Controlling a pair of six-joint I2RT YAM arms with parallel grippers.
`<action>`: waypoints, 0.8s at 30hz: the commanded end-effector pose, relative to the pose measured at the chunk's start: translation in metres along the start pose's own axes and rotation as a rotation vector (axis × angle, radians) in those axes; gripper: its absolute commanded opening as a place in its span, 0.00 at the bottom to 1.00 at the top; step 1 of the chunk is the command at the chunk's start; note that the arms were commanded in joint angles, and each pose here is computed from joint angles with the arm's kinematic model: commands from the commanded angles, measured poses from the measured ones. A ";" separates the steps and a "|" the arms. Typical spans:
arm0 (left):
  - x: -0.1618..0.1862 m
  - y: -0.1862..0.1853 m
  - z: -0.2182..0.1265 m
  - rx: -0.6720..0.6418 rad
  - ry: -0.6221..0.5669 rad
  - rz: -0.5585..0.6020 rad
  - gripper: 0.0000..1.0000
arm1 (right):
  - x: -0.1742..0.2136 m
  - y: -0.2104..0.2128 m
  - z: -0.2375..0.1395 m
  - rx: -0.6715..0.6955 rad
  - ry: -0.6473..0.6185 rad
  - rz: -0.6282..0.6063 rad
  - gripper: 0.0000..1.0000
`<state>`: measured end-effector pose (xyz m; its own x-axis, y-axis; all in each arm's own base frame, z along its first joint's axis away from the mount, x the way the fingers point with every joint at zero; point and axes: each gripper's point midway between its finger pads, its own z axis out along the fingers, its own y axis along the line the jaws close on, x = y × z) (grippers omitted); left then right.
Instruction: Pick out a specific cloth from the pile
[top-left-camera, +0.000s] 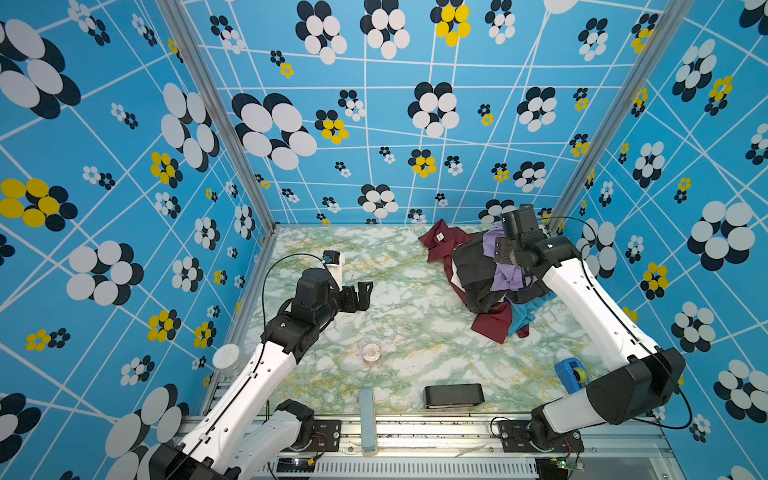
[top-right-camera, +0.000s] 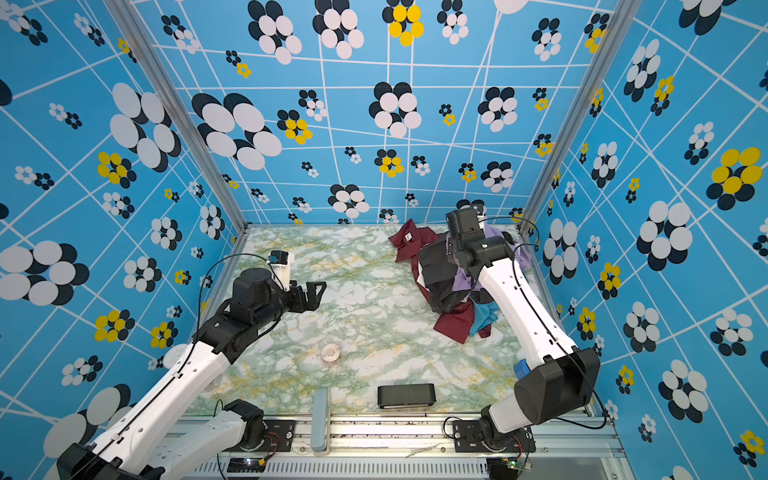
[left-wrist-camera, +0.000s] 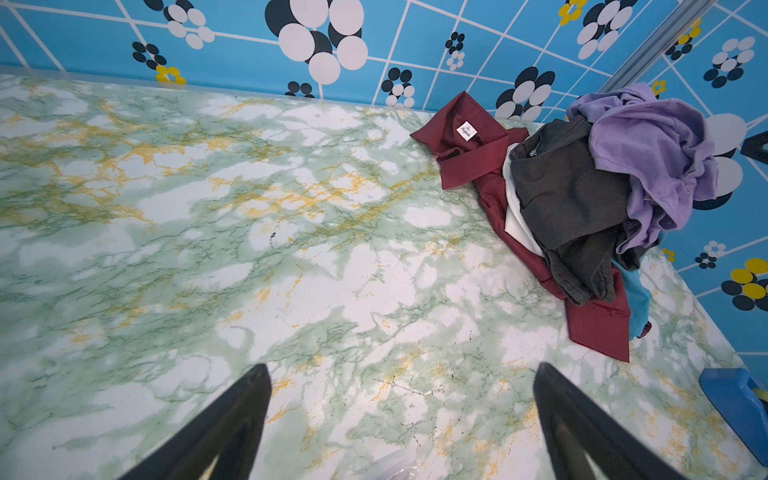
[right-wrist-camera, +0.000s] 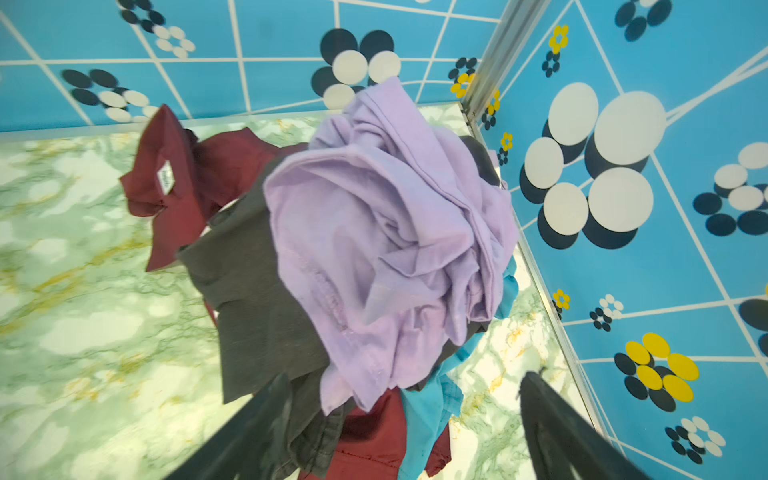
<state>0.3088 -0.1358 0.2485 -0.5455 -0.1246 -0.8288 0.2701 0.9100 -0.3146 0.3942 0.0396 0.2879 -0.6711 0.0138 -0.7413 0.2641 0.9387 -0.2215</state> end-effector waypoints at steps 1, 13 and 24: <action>0.000 0.006 -0.003 -0.041 -0.024 0.001 0.99 | 0.016 0.023 -0.006 -0.063 0.060 -0.039 0.85; 0.007 0.014 -0.001 -0.073 -0.012 0.009 0.98 | 0.089 0.097 0.029 -0.167 0.238 0.022 0.78; 0.019 0.015 0.009 -0.069 0.036 0.016 0.98 | 0.119 0.124 0.058 -0.214 0.289 0.127 0.74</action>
<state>0.3122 -0.1246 0.2319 -0.5586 -0.1263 -0.8198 0.2042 0.9370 -0.2835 0.3789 0.1251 0.1461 -0.8308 0.1506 -0.5359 0.2076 0.9771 -0.0471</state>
